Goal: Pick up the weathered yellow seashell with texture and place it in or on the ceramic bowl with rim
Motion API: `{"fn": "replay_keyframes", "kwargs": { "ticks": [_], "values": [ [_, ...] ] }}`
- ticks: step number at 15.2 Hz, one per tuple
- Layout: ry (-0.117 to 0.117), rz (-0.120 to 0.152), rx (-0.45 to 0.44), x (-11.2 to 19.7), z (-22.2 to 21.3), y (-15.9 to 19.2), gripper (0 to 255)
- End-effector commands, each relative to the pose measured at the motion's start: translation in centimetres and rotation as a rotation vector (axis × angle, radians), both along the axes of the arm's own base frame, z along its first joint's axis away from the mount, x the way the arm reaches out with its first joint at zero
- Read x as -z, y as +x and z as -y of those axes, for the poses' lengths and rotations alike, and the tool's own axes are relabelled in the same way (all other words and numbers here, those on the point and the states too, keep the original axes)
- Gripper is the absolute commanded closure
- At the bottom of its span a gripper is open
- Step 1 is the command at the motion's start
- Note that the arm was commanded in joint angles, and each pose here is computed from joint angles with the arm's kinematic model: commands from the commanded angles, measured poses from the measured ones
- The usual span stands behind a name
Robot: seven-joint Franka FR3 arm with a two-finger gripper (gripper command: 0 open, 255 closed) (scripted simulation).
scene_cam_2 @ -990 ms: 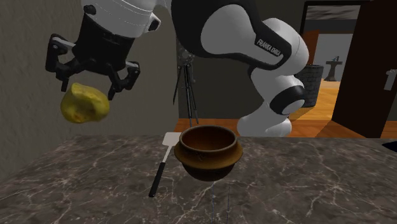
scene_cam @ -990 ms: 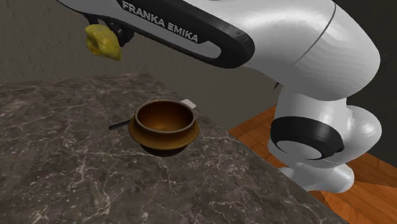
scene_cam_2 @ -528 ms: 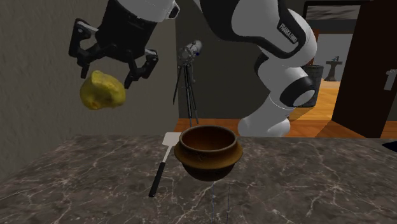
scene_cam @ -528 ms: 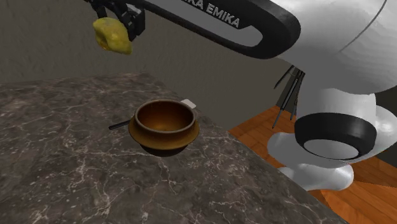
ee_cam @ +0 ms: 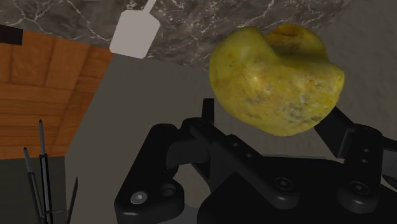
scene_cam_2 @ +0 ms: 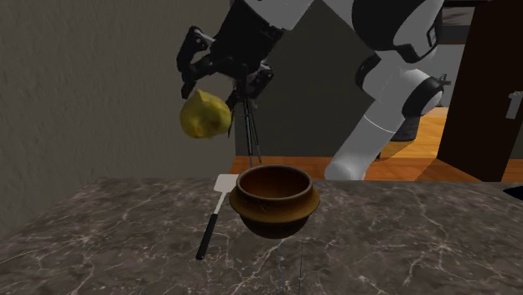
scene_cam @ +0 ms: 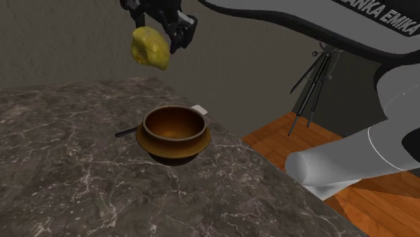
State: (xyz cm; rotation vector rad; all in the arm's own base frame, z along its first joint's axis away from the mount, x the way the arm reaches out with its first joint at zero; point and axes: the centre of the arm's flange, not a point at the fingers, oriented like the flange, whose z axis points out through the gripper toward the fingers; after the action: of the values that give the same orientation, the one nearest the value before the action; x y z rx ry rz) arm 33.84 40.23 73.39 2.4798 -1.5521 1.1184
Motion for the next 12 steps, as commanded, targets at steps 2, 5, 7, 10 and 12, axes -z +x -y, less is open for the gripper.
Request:
{"fn": "replay_keyframes", "kwargs": {
  "ticks": [2, 5, 7, 10, 12],
  "values": [
    [0.002, -0.002, 0.0, -0.3, 1.1, -4.0, 255],
    [0.002, -0.002, 0.0, -0.6, 2.0, -7.8, 255],
    [0.002, -0.002, 0.0, -0.8, 2.6, -10.4, 255],
    [0.002, -0.002, 0.0, -0.5, 3.2, -12.9, 255],
    [0.002, -0.002, 0.0, 0.6, 3.2, -12.9, 255]
  ]
}}
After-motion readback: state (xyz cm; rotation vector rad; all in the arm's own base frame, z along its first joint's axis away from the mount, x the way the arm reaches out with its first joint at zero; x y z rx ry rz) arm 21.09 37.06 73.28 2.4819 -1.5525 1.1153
